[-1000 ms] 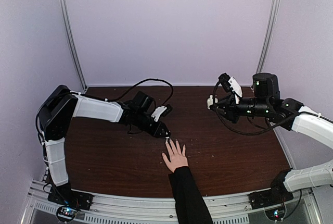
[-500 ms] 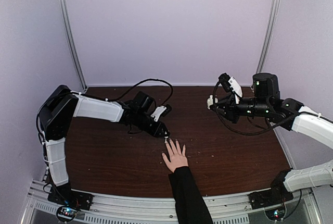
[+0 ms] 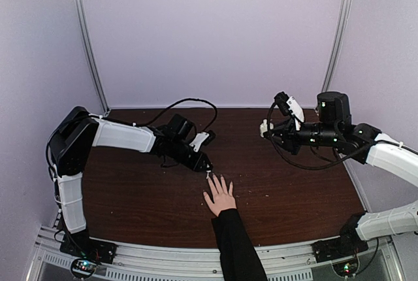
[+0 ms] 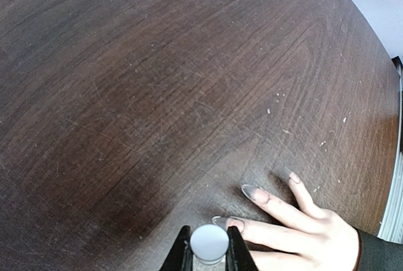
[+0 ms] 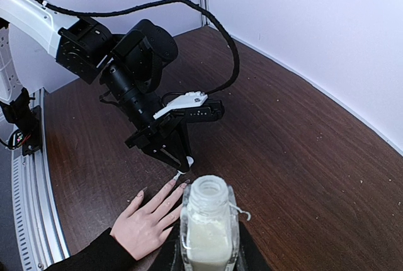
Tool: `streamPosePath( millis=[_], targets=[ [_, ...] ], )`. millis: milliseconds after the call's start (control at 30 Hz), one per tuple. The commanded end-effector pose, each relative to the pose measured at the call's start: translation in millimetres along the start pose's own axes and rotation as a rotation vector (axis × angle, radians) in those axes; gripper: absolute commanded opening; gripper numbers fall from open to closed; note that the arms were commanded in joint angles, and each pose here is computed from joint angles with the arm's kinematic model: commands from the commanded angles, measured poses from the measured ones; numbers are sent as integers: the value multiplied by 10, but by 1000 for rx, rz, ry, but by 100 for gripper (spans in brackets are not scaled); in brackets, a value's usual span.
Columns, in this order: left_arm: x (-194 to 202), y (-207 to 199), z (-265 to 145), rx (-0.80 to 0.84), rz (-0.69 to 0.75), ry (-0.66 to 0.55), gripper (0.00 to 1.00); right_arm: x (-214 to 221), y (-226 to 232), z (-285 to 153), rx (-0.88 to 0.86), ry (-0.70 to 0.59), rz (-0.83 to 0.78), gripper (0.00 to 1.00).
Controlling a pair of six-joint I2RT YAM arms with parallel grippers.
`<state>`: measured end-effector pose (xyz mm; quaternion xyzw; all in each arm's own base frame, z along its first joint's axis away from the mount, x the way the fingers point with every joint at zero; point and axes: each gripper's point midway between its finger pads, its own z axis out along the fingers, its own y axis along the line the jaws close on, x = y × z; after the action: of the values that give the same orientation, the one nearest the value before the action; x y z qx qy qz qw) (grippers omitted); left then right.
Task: Paint the nails
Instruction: Paint the nail with the hand.
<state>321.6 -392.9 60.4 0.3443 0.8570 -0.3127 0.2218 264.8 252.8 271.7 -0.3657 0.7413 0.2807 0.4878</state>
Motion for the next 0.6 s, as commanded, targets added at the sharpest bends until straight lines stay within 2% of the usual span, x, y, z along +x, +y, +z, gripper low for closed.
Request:
streamPosePath(
  millis=[0,300,567],
  targets=[
    [-179,28,-91,-19,11,-43,0,-51,-38,-56,27,-27,-11,0],
    [-236,53,-187,-62,31,-59,0,-54,-39,-57,28,-27,-12,0],
    [-316,-44,-272,-29,51,-97,0,-58,-37,-61,27,-29,-12,0]
  ],
)
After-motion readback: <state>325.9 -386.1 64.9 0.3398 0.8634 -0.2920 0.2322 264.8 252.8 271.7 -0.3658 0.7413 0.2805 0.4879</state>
